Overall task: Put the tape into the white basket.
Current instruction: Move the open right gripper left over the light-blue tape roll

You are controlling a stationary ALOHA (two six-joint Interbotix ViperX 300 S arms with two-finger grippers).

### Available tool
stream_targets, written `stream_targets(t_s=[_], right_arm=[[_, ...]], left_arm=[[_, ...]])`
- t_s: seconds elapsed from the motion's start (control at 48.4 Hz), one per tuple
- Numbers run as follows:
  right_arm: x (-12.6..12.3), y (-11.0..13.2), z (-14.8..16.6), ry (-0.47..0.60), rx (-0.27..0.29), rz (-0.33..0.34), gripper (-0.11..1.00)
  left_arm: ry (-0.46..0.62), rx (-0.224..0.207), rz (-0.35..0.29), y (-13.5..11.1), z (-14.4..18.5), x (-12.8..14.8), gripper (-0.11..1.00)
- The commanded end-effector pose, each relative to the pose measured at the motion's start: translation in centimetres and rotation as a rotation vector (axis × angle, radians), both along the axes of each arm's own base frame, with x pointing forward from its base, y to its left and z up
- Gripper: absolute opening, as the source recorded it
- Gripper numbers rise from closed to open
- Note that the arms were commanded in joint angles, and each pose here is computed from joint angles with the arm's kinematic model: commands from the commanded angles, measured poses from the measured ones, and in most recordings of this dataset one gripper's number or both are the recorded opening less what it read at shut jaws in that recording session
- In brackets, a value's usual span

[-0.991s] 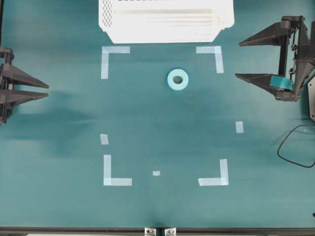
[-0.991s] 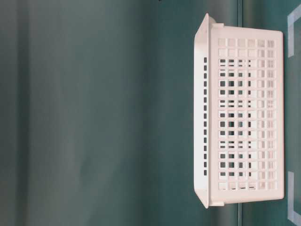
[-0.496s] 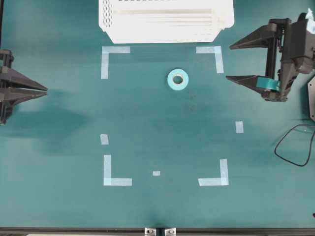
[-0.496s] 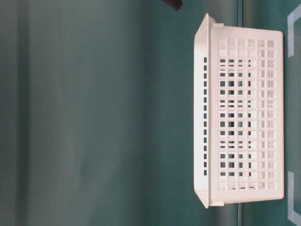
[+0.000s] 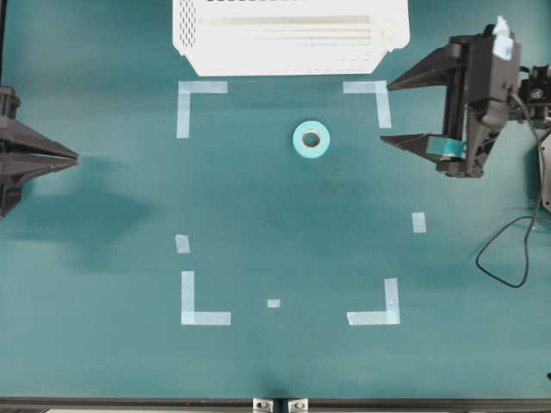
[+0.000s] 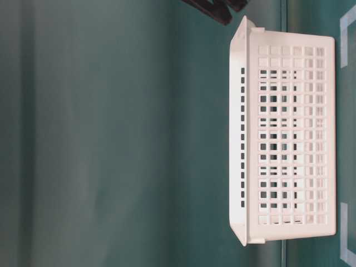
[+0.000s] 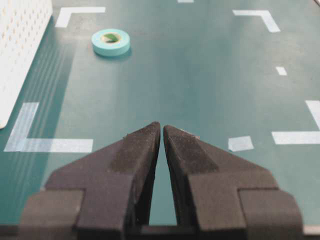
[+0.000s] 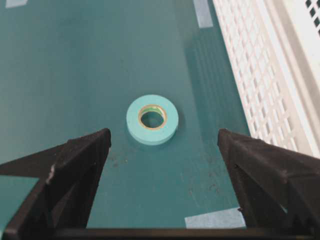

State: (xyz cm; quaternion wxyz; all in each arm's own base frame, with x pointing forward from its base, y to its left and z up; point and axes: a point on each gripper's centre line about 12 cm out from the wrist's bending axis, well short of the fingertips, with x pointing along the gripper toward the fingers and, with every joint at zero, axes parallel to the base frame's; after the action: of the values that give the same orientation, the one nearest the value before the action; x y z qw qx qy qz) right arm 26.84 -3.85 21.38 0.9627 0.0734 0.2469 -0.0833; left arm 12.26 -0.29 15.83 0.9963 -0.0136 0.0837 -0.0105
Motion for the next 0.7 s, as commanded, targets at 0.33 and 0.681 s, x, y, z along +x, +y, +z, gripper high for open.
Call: stream_targets(t_s=[0.33,0.681], right_arm=[[3.1,-0.5,-0.9,0.058,0.008,-0.002,0.97],[5.1,-1.0,-2.4,0.111,0.016,-0.008,0.97]], left_arm=[[-0.008,0.004,-0.001,0.0,0.4,0.1,-0.07],[-0.008,0.006,-0.001,0.0,0.4,0.1,-0.07]])
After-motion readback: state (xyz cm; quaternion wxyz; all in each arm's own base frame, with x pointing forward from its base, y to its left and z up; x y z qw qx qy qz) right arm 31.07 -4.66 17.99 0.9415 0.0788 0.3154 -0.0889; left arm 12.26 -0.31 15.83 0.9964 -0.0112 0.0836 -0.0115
